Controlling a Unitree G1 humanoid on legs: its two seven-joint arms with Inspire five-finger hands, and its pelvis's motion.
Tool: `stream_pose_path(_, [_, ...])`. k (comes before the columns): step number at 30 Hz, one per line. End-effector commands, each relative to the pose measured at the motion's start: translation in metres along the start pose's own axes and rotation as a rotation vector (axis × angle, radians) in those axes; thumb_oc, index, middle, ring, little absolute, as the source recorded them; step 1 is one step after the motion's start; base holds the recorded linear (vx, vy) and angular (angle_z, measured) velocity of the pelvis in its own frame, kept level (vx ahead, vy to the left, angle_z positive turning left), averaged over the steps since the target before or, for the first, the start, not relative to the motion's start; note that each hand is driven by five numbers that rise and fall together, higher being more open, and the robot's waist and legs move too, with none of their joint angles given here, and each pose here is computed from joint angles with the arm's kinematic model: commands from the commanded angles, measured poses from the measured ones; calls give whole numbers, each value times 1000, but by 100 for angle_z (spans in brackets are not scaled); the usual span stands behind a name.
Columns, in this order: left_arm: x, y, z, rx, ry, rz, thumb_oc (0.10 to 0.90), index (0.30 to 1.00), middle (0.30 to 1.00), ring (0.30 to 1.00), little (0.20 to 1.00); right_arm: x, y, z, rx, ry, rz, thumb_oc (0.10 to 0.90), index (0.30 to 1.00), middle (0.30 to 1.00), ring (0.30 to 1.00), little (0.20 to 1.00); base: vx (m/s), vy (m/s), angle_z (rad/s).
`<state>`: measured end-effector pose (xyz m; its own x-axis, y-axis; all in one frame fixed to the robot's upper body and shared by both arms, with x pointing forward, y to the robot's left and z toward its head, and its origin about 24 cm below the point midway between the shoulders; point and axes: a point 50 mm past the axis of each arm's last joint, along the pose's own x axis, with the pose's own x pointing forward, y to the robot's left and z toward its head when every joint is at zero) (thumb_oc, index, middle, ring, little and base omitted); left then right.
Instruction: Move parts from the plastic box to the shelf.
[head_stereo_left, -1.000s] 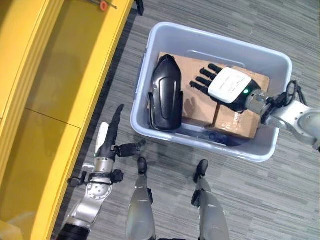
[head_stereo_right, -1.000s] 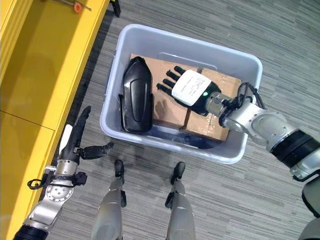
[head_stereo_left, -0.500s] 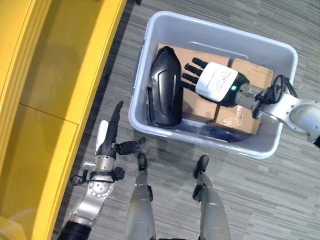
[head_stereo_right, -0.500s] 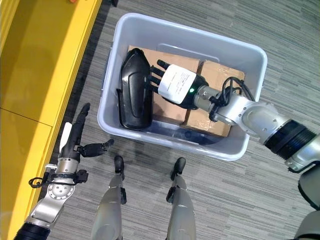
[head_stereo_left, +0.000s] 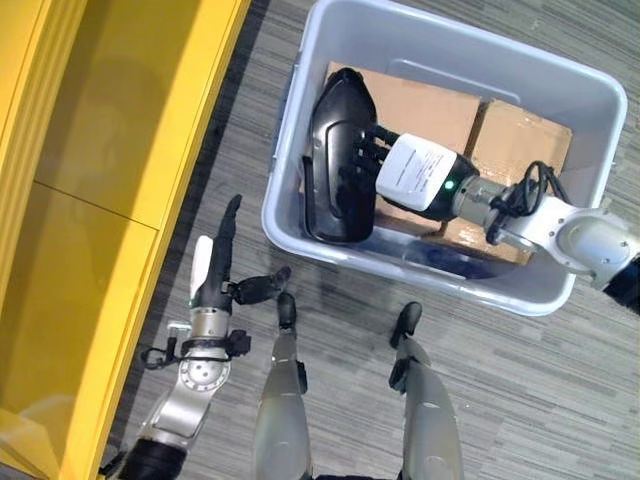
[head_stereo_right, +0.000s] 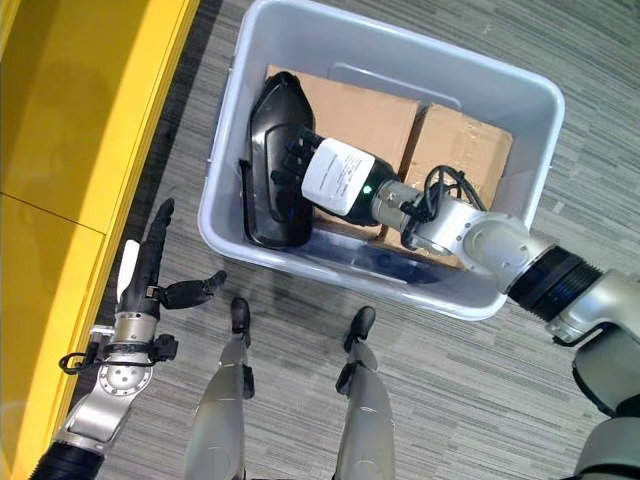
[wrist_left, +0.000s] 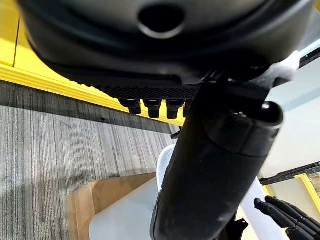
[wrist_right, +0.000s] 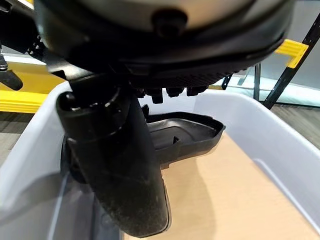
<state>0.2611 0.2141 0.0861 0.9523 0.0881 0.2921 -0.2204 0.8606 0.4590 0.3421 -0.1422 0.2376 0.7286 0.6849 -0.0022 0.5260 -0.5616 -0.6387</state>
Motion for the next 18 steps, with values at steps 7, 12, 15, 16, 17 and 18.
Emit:
stream_pose_path(7, [2, 12, 34, -9, -205, 72, 900, 1000, 1000, 1000, 1000, 3, -2, -32, -41, 128, -20, 900, 1000, 1000, 1000, 1000, 13, -8, 4])
stream_pose_path(12, [0, 8, 35, -50, -210, 54, 900, 1000, 1000, 1000, 1000, -1, 23, -49, -58, 211, 87, 900, 1000, 1000, 1000, 1000, 16, -16, 8])
stream_pose_path(15, [-2, 8, 35, -66, -209, 46, 900, 1000, 1000, 1000, 1000, -6, 38, -59, -82, 254, 166, 900, 1000, 1000, 1000, 1000, 32, -16, 12])
stream_pose_path(16, [-1, 8, 35, -70, -207, 49, 900, 1000, 1000, 1000, 1000, -8, 42, -63, -85, 274, 186, 900, 1000, 1000, 1000, 1000, 30, -23, 17])
stream_pose_path(17, [-1, 8, 35, -76, -208, 54, 900, 1000, 1000, 1000, 1000, -11, 47, -67, -78, 300, 199, 900, 1000, 1000, 1000, 1000, 23, -6, 14])
stream_pose_path(18, [-1, 8, 34, -80, -205, 59, 900, 1000, 1000, 1000, 1000, -13, 51, -69, -75, 318, 214, 900, 1000, 1000, 1000, 1000, 38, -17, 15])
